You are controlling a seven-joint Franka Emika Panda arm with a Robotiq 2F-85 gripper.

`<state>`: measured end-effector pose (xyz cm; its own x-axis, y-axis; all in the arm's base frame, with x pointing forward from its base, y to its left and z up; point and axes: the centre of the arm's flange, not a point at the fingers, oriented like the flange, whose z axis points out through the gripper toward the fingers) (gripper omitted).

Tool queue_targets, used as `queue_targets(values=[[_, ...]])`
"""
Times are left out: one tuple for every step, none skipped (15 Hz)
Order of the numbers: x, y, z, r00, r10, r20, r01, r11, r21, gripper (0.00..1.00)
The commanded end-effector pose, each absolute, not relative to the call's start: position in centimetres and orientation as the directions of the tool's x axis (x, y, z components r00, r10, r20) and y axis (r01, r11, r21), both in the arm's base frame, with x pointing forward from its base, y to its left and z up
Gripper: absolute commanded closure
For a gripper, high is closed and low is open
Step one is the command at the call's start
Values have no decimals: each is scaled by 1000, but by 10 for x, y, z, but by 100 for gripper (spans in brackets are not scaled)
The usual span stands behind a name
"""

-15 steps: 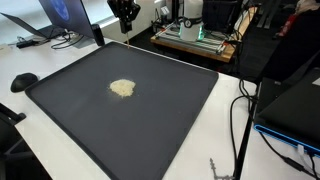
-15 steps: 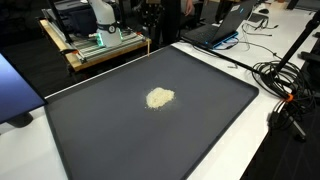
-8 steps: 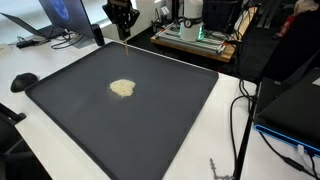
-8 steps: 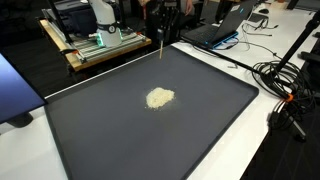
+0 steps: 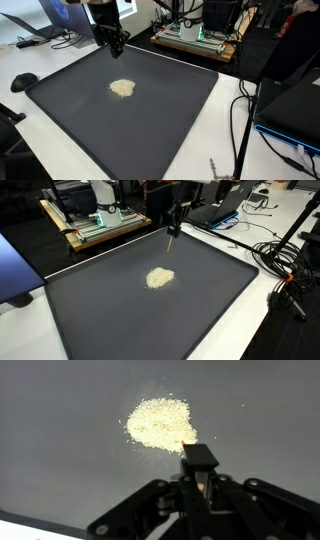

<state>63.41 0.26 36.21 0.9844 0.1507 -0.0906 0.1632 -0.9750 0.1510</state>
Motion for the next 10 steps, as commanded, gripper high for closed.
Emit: queue_targets(values=[[675,-6,355,974,174,-145,197,-966,166,97],[678,-8,352,972,177,-152,202,-965,165,97],[680,-11,349,970,186,-156,211,-964,161,97],[683,-13,347,969,189,-161,214,-964,158,97],[684,-15,344,967,196,-163,221,-963,156,97],[684,-18,342,966,200,-166,225,-962,154,97],[682,-20,341,964,207,-168,233,-960,154,97],[677,-22,340,963,208,-171,236,-959,159,97],[671,-24,339,961,215,-172,243,-957,158,97],[665,-27,340,962,216,-168,243,-957,157,97]])
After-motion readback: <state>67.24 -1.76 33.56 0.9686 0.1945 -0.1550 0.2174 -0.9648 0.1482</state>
